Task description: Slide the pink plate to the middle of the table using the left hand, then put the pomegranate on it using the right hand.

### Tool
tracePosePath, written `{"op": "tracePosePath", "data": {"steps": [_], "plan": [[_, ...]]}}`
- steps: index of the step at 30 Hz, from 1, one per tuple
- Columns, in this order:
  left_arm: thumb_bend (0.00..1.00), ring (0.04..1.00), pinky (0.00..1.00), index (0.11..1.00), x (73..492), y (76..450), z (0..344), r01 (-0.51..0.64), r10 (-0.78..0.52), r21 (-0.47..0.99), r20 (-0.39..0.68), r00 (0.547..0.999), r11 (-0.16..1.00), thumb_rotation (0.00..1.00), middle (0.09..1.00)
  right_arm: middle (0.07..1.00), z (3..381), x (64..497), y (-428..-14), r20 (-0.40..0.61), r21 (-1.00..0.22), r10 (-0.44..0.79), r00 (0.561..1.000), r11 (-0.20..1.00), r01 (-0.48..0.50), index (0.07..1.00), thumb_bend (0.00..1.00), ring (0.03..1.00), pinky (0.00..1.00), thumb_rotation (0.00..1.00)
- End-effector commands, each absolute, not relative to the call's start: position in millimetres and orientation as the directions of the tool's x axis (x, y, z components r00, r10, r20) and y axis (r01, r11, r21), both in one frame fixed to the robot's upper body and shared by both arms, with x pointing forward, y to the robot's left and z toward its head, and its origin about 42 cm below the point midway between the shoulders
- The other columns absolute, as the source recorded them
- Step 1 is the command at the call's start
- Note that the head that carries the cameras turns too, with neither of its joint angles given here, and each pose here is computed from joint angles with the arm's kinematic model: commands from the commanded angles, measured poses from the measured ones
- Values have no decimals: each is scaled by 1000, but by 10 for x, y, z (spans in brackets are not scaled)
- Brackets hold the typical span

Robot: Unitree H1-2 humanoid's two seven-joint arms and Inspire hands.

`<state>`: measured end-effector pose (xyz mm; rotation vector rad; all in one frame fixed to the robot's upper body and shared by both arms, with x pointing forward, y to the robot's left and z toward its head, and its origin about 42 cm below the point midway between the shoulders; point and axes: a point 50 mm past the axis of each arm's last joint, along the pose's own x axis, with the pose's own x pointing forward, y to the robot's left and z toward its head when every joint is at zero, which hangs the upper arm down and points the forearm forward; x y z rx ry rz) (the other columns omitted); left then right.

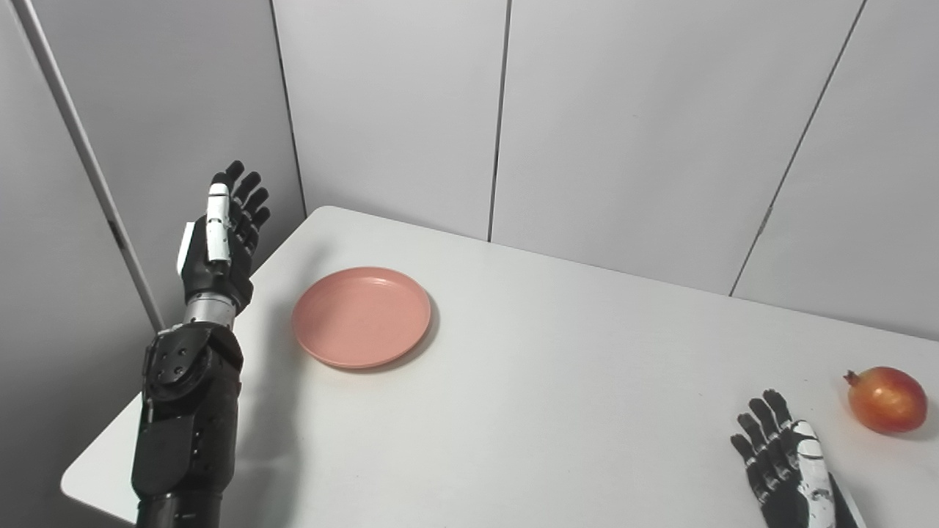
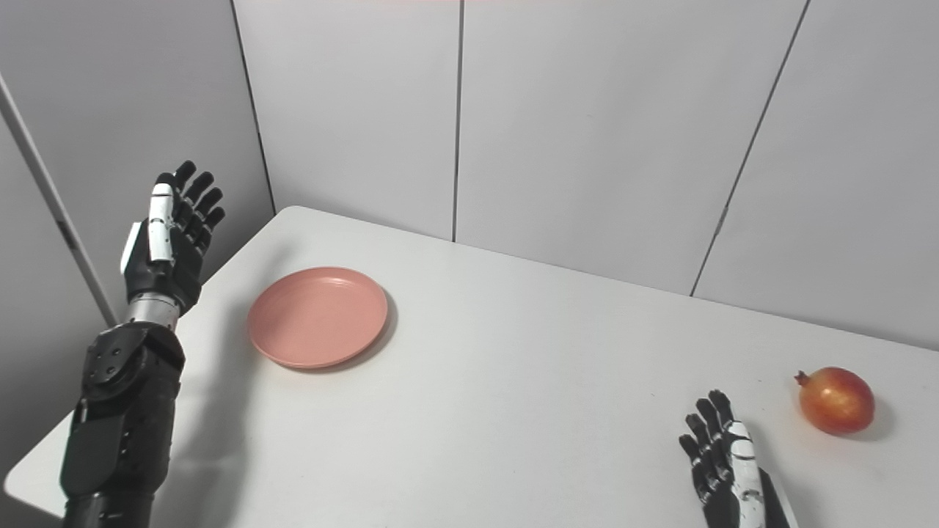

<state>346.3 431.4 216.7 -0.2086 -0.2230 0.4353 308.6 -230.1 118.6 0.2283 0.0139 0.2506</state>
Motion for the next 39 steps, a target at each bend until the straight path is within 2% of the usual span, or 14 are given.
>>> {"op": "tracePosePath", "data": {"steps": [1, 12, 18, 30, 39], "plan": [[378, 950, 978, 941, 3559, 4366, 2421, -358, 417, -250, 246, 875, 899, 1000, 948, 1000, 1282, 3119, -2313, 40, 225, 254, 966, 940, -256, 1000, 165, 1000, 1000, 1000], [324, 956, 984, 941, 3623, 4420, 2168, -367, 412, -261, 149, 899, 893, 1000, 950, 1000, 1303, 3107, -2308, 42, 222, 252, 967, 941, -255, 1000, 158, 1000, 1000, 1000], [341, 956, 984, 938, 3652, 4469, 2050, -389, 431, -282, 102, 897, 877, 1000, 948, 1000, 1289, 3112, -2321, 43, 214, 258, 965, 941, -261, 1000, 161, 1000, 1000, 1000], [366, 929, 941, 921, 3619, 4602, 1986, -413, 451, -282, 83, 889, 866, 1000, 929, 1000, 1300, 3111, -2322, 42, 214, 251, 967, 943, -254, 1000, 160, 1000, 1000, 1000], [371, 907, 922, 901, 3603, 4567, 1917, -422, 459, -298, 65, 886, 856, 1000, 906, 1000, 1319, 3101, -2325, 45, 204, 254, 966, 944, -258, 1000, 155, 1000, 1000, 1000]]}}
